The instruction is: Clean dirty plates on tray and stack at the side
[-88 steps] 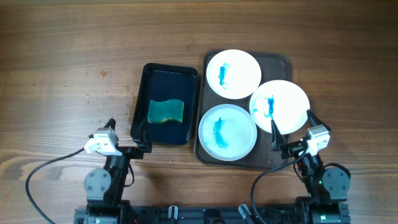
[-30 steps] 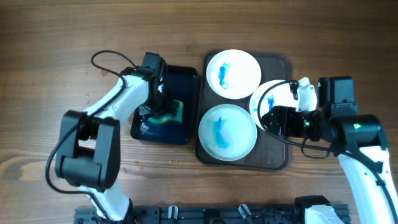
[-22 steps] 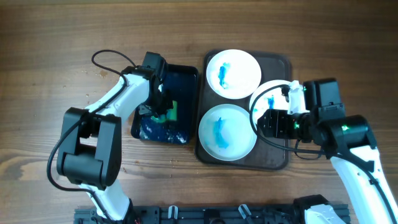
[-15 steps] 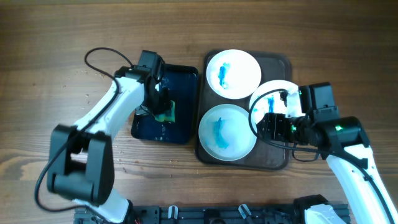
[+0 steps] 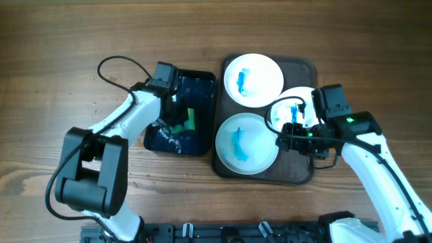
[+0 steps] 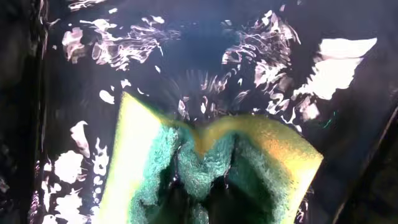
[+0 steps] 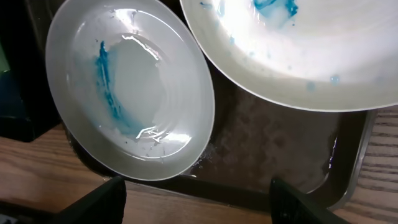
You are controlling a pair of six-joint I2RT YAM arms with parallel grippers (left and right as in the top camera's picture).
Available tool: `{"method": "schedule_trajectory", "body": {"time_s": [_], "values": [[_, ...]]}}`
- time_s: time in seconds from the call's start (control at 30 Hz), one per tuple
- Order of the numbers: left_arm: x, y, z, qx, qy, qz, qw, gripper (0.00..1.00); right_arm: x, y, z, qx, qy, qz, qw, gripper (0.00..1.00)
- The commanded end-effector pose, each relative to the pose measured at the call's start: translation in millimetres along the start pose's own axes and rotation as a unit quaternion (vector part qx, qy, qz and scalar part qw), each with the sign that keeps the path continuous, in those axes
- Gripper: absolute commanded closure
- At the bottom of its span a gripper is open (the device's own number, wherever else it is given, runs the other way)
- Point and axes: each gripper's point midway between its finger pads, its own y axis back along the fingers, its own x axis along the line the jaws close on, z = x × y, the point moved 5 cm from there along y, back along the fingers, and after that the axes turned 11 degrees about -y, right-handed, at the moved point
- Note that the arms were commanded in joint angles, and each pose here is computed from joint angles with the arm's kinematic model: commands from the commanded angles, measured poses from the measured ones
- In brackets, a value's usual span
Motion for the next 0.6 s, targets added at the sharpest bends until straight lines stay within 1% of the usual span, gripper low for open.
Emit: {"method": "schedule_trajectory", "body": {"time_s": [0.0, 0.1, 0.17, 0.23, 0.27, 0.3, 0.33, 0.4, 0.43, 0.47, 0.57], "values": [[0, -4, -14, 0.038, 0.001, -0.004, 0.999, 0.96, 3, -19, -5, 0.021, 0.021, 0.0, 1.0, 0.26], [-6, 29, 0, 0.014, -0.001, -0.009, 1.0, 0.96, 3, -41, -7, 0.017, 0.03, 0.004, 0.999, 0.27], [-10, 54, 8, -0.003, -0.003, -0.013, 1.0, 0.96, -3, -55, -5, 0.006, 0.003, -0.007, 1.0, 0.28], [-13, 79, 12, -0.018, -0.005, -0.016, 1.0, 0.96, -5, -64, -3, 0.001, 0.003, -0.007, 1.0, 0.31], [-15, 93, 13, -0.026, -0.007, -0.018, 0.999, 0.96, -6, -69, -1, -0.001, 0.007, -0.006, 1.0, 0.35], [-18, 102, 13, -0.033, -0.01, -0.021, 0.999, 0.96, -6, -73, 2, -0.007, 0.007, -0.006, 1.0, 0.53], [-23, 111, 12, -0.04, -0.017, -0.025, 0.999, 0.96, -7, -76, 4, -0.01, 0.007, -0.007, 1.0, 0.64], [-40, 123, 8, -0.053, -0.038, -0.047, 0.997, 0.96, -7, -84, 8, -0.015, 0.002, -0.005, 1.0, 0.8], [-54, 127, 4, -0.056, -0.056, -0.064, 0.995, 0.96, -7, -89, 11, -0.016, -0.009, -0.004, 1.0, 0.86], [-65, 127, 1, -0.055, -0.066, -0.07, 0.994, 0.96, -7, -93, 13, -0.018, -0.02, -0.005, 1.0, 0.89], [-86, 124, -6, -0.049, -0.073, -0.081, 0.993, 0.96, -13, -104, 19, -0.024, -0.032, -0.026, 0.999, 0.91]]}}
